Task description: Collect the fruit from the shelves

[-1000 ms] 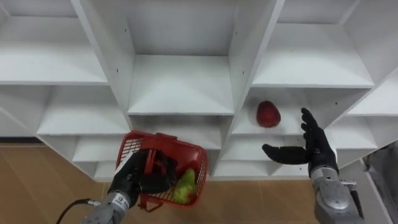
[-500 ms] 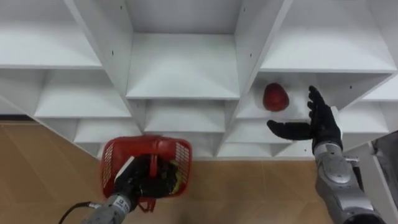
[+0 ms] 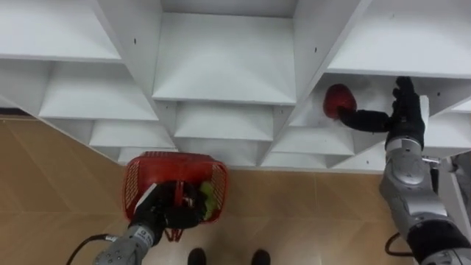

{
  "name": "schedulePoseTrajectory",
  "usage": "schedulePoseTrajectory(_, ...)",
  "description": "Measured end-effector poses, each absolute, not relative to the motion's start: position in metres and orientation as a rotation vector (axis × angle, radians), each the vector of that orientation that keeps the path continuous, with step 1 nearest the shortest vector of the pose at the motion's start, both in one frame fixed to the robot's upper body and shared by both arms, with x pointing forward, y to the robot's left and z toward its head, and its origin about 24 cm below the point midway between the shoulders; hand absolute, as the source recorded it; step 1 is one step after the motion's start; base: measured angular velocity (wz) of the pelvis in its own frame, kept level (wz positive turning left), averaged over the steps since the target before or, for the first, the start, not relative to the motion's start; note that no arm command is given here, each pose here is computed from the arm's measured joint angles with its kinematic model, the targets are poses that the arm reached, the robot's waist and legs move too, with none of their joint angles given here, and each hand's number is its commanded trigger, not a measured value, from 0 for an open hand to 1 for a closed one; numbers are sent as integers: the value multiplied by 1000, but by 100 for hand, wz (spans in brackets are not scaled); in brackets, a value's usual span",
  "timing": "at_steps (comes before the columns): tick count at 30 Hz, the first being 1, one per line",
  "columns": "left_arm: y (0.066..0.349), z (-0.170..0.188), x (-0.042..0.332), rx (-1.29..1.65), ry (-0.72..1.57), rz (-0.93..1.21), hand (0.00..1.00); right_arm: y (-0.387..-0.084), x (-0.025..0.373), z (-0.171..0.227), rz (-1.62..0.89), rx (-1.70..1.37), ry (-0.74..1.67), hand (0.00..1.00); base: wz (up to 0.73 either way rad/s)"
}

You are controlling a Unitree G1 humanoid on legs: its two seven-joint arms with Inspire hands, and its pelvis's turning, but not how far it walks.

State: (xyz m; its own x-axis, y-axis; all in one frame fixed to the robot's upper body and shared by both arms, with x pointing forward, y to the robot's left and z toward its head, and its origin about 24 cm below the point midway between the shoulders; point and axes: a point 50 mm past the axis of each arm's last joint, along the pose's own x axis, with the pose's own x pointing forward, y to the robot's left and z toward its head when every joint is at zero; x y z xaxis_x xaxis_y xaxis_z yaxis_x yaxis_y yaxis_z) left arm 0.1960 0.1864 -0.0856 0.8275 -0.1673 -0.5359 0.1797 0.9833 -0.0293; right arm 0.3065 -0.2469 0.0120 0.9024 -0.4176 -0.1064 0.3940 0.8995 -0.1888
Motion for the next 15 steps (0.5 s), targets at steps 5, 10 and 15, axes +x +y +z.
schedulePoseTrajectory(5, 184, -83, 201, 26, 555, -195, 100, -247, 315, 23, -425, -166, 109, 0, 0)
schedulePoseTrajectory(10, 185, -85, 201, 27, 565, -194, 100, -248, 317, 27, -425, -173, 97, 0, 0)
schedulePoseTrajectory(15, 180, -86, 202, 29, 574, -210, 100, -244, 318, 28, -393, -254, 88, 0, -7)
